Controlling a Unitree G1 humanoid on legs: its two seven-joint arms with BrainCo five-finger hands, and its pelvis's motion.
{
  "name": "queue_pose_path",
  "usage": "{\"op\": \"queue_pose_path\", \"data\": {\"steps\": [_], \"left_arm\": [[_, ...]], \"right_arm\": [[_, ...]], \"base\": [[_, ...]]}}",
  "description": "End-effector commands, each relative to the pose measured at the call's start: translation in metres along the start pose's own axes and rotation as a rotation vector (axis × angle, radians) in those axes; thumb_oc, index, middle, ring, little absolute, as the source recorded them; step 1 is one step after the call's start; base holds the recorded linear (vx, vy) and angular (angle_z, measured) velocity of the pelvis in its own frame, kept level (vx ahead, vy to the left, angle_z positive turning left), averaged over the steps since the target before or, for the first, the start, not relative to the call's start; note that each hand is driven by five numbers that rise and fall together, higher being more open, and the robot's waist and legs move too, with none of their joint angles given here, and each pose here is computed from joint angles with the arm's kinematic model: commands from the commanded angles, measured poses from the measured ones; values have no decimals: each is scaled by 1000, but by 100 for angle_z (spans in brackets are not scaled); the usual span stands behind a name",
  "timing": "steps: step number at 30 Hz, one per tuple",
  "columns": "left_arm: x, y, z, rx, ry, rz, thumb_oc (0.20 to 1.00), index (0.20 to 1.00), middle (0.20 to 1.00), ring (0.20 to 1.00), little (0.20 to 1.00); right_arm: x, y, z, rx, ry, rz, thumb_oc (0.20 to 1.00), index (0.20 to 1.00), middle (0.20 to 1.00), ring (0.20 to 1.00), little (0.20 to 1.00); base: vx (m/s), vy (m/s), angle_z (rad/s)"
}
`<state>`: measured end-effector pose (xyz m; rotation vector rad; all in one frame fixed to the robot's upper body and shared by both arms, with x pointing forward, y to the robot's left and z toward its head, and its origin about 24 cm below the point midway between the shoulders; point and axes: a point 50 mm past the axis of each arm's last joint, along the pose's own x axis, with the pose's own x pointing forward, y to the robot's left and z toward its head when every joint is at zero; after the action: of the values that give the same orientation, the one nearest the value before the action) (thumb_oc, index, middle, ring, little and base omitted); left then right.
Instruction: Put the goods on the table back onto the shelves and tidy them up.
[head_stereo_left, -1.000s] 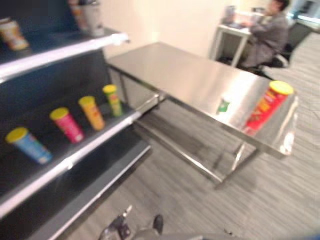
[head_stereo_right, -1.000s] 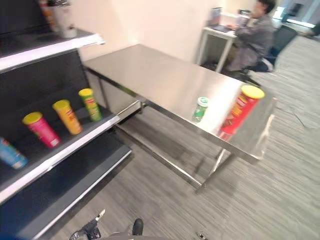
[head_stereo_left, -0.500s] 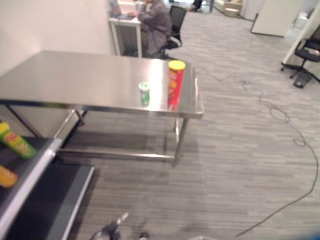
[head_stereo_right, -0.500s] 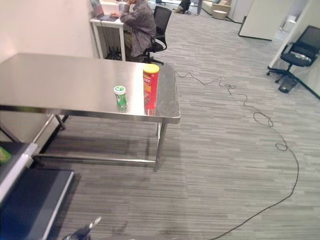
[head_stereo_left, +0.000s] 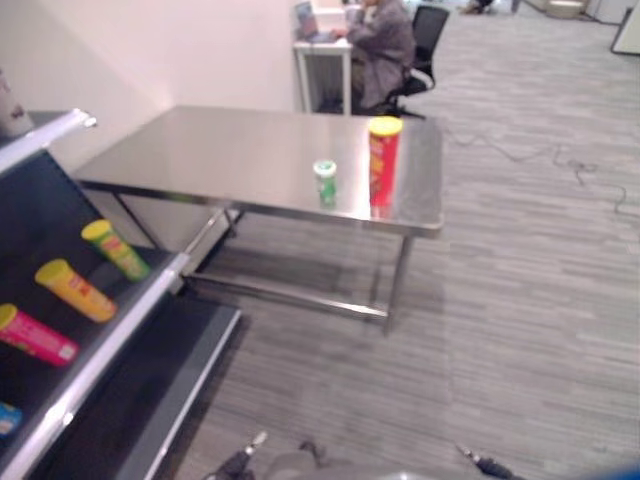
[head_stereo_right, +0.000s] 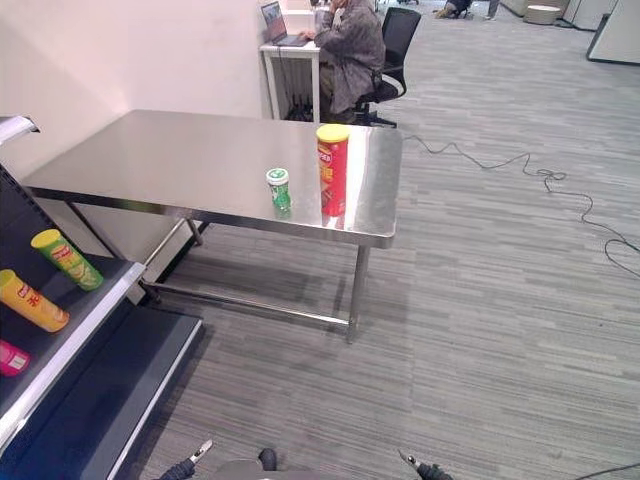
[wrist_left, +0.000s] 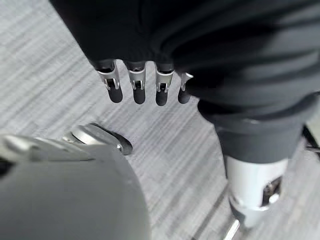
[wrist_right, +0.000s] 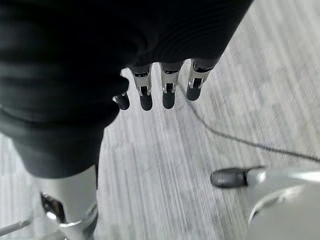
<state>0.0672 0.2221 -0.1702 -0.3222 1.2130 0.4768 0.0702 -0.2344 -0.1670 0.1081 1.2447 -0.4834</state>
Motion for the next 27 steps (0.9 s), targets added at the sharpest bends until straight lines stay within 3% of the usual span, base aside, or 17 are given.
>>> {"op": "queue_pose_path", "data": {"steps": [1, 4, 6, 9, 13, 17, 24, 27], "left_arm": [[1, -5, 6, -66, -21, -3, 1000, 1000, 1000, 1000, 1000], [1, -5, 10, -89, -33, 0, 1000, 1000, 1000, 1000, 1000], [2, -36, 11, -100, -63, -89, 1000, 1000, 1000, 1000, 1000], [0, -30, -10, -92, 2, -78, 1000, 1000, 1000, 1000, 1000], [1, -20, 0, -6, -26, -41, 1000, 1000, 1000, 1000, 1000], [1, -17, 4, 117, -26, -33, 1000, 1000, 1000, 1000, 1000], [0, -9, -4, 183, 13, -23, 1000, 1000, 1000, 1000, 1000], [1, -16, 4, 222, -6, -53, 1000, 1000, 1000, 1000, 1000]], "right_arm": [[1, -5, 7, -62, -33, -9, 1000, 1000, 1000, 1000, 1000], [1, -6, 8, -59, -36, -16, 1000, 1000, 1000, 1000, 1000], [1, -8, 13, -46, -38, -33, 1000, 1000, 1000, 1000, 1000], [1, -3, 7, -47, -19, -18, 1000, 1000, 1000, 1000, 1000], [-2, 15, -9, -56, 26, 43, 1000, 1000, 1000, 1000, 1000], [-1, 24, 6, -35, -36, 76, 1000, 1000, 1000, 1000, 1000], [0, 8, 5, 78, -23, 2, 1000, 1000, 1000, 1000, 1000], [-5, -19, -35, 155, 131, -105, 1000, 1000, 1000, 1000, 1000]], "base": [[146, 93, -35], [250, 177, -57], [199, 230, -33], [249, 263, -39], [355, 325, -26], [200, 274, -14], [114, 206, -24], [146, -140, 33]]}}
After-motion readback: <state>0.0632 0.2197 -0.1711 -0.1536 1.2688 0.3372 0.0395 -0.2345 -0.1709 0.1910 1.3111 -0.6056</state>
